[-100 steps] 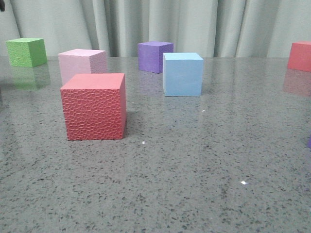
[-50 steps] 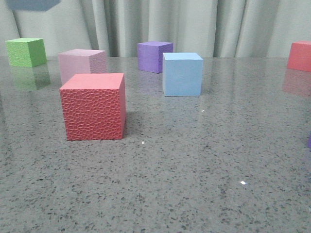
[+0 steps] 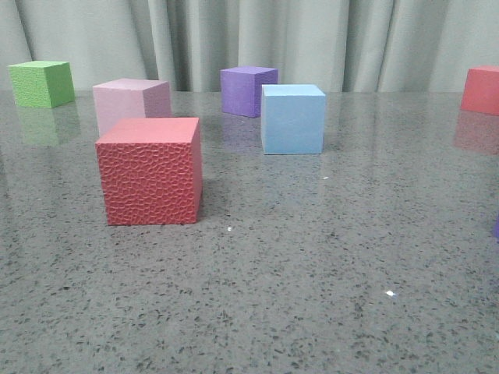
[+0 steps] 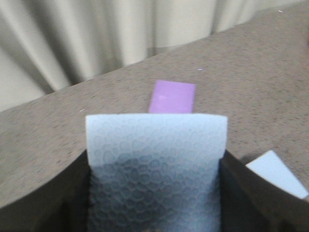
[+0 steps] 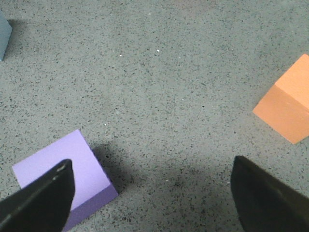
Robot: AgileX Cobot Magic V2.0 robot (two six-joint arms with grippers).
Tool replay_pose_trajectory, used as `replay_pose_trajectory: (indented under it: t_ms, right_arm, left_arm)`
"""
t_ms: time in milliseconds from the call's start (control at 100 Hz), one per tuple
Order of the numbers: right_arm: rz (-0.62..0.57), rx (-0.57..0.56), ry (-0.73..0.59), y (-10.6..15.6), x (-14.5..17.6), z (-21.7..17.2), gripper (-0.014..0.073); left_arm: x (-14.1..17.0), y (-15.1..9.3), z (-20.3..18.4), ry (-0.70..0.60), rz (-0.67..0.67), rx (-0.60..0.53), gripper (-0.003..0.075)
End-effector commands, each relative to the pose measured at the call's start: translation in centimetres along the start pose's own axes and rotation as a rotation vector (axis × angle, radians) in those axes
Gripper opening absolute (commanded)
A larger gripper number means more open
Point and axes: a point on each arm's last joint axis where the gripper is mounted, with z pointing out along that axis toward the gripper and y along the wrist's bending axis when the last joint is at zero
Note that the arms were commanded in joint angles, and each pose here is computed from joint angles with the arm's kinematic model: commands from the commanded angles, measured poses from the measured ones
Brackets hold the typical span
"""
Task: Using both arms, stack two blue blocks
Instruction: 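Carry the held light-blue cube above the placed light-blue cube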
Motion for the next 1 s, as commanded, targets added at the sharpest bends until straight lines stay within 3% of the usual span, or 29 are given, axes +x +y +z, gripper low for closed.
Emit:
replay_pose_trajectory:
  t_ms: [0, 440, 990]
  right_arm:
    - [-0.014, -0.001, -0.088, 0.0, -1.2, -0.5, 0.0647]
    - [-0.014, -0.001, -0.088, 0.0, -1.2, -0.5, 0.0647]
    - [-0.014, -0.001, -0.088, 0.0, -1.2, -0.5, 0.0647]
  left_arm:
    - [-2.4, -1.2, -1.7, -0.144, 0.046, 0.069, 0.0042]
    - [-2.4, -5.1, 3.5, -0.074, 0.271, 0.303, 0.0042]
    - [-1.7, -5.3, 4.1, -0.025, 0.31, 0.324, 0.0042]
